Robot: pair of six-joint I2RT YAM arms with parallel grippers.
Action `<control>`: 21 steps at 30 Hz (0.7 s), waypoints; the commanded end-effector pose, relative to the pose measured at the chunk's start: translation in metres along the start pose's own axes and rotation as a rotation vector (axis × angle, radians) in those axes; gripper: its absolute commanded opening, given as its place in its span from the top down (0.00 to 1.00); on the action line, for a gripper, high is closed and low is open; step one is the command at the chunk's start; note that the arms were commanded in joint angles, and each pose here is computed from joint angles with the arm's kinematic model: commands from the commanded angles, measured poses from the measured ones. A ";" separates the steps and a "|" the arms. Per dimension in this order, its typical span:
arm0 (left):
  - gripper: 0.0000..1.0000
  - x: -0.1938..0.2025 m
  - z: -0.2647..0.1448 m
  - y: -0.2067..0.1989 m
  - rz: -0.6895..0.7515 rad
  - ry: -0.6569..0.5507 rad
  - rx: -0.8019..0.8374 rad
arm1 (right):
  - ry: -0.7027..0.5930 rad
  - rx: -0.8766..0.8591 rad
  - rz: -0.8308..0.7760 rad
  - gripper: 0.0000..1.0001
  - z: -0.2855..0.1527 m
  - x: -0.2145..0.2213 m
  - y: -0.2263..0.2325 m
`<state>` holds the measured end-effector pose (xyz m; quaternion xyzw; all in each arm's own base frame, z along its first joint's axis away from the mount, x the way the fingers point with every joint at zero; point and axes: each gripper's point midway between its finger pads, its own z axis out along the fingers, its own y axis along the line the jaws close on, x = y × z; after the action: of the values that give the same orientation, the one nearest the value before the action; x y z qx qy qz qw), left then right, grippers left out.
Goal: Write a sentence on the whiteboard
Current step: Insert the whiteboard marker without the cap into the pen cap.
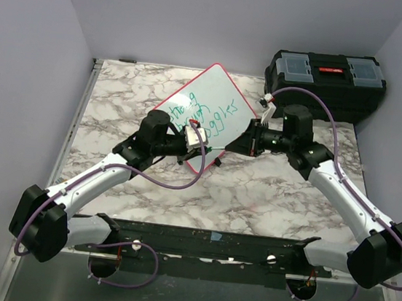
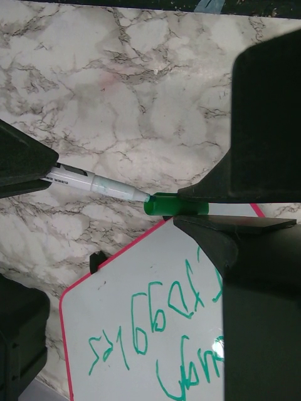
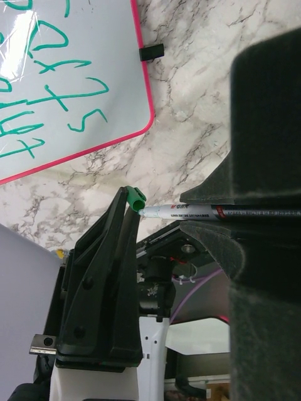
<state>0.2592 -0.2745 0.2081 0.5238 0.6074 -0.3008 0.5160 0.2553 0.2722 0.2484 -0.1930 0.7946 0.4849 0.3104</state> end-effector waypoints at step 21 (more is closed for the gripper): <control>1.00 -0.014 0.000 0.002 0.031 -0.043 -0.001 | -0.071 0.058 -0.027 0.99 -0.008 -0.016 0.006</control>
<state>0.2599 -0.2754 0.2100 0.5240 0.6041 -0.3005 0.5198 0.2576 0.2671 0.2637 -0.1843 0.7919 0.4694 0.3443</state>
